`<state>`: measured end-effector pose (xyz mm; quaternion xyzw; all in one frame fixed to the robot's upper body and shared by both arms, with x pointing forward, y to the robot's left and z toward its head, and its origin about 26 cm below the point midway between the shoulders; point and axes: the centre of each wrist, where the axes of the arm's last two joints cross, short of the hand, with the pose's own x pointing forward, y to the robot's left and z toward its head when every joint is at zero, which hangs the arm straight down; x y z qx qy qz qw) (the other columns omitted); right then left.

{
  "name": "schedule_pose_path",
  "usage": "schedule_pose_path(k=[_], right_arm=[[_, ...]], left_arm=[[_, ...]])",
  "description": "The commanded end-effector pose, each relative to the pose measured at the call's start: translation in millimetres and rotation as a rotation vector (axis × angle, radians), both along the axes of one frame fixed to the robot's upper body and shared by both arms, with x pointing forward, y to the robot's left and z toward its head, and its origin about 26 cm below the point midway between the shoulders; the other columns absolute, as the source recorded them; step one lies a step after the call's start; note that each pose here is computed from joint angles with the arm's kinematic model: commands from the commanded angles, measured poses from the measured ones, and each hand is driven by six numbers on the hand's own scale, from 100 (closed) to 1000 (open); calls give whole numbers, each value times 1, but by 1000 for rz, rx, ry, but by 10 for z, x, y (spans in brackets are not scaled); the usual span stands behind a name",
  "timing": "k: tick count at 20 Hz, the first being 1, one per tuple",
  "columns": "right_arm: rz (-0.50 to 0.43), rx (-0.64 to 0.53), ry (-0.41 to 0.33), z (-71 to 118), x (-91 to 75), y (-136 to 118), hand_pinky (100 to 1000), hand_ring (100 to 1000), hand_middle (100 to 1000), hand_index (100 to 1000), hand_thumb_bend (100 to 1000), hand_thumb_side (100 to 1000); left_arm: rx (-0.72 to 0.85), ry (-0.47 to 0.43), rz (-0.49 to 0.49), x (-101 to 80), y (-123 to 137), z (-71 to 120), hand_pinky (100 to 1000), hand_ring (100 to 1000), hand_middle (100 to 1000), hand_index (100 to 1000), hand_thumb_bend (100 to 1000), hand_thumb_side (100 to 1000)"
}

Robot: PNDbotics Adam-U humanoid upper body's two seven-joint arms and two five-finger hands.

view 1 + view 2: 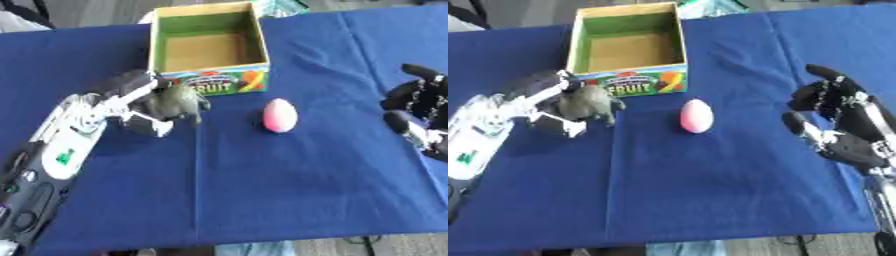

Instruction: Pick up objects on the table and place them in the box.

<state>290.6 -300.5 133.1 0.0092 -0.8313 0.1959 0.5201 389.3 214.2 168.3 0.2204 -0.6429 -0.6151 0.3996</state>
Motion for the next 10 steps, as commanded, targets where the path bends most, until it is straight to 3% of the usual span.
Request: schedule_pose_path(k=[1,5,10], right_arm=[[-3,-19,-11,42,-6,-24,718,649,602,913,505,281],[0,-20,-13,46,-4,-21,718,649,602,913,504,281],[7,-18,-12,47,0,-7,717,649,601,914,504,281]], left_arm=[[11,-90,0,-15,65,285,731,612,405,709,100,182],[57,-195,-7,43,180,711,738,618,406,711,100,180],[83,-236,27,206,239,890,754,631,416,719,100,177]])
